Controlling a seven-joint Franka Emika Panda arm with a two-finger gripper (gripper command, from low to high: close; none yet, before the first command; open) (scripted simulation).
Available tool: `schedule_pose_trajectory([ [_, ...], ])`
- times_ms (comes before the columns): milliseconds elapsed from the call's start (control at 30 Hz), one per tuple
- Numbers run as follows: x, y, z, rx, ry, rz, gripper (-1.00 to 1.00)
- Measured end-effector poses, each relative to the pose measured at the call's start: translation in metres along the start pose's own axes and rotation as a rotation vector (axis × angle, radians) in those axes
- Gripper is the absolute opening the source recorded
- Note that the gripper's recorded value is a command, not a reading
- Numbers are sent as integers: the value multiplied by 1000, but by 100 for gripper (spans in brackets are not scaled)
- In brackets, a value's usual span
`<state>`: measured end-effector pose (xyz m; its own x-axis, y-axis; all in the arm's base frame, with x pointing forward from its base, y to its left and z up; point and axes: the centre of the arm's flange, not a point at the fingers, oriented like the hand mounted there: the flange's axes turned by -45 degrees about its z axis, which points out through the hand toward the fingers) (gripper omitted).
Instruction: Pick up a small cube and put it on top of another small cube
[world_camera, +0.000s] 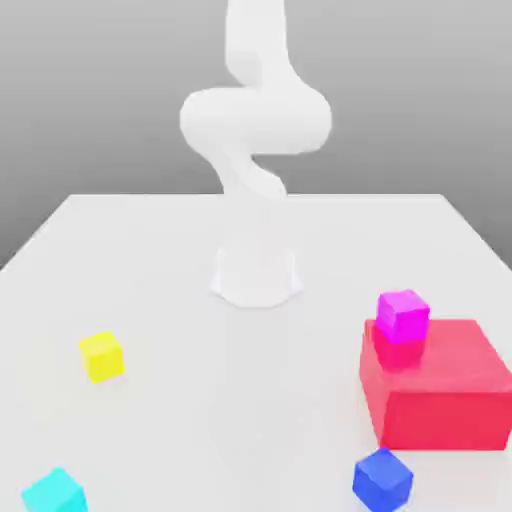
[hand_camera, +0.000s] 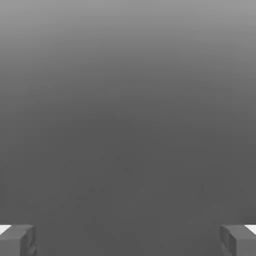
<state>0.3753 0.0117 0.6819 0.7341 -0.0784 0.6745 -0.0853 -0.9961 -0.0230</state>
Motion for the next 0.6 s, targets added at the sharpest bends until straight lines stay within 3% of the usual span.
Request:
schedule_pose_trajectory([
  [300,-24,-37,147,-142,-186,220,0],
  [600,-88,-65,276,-249,-347,431,0],
])
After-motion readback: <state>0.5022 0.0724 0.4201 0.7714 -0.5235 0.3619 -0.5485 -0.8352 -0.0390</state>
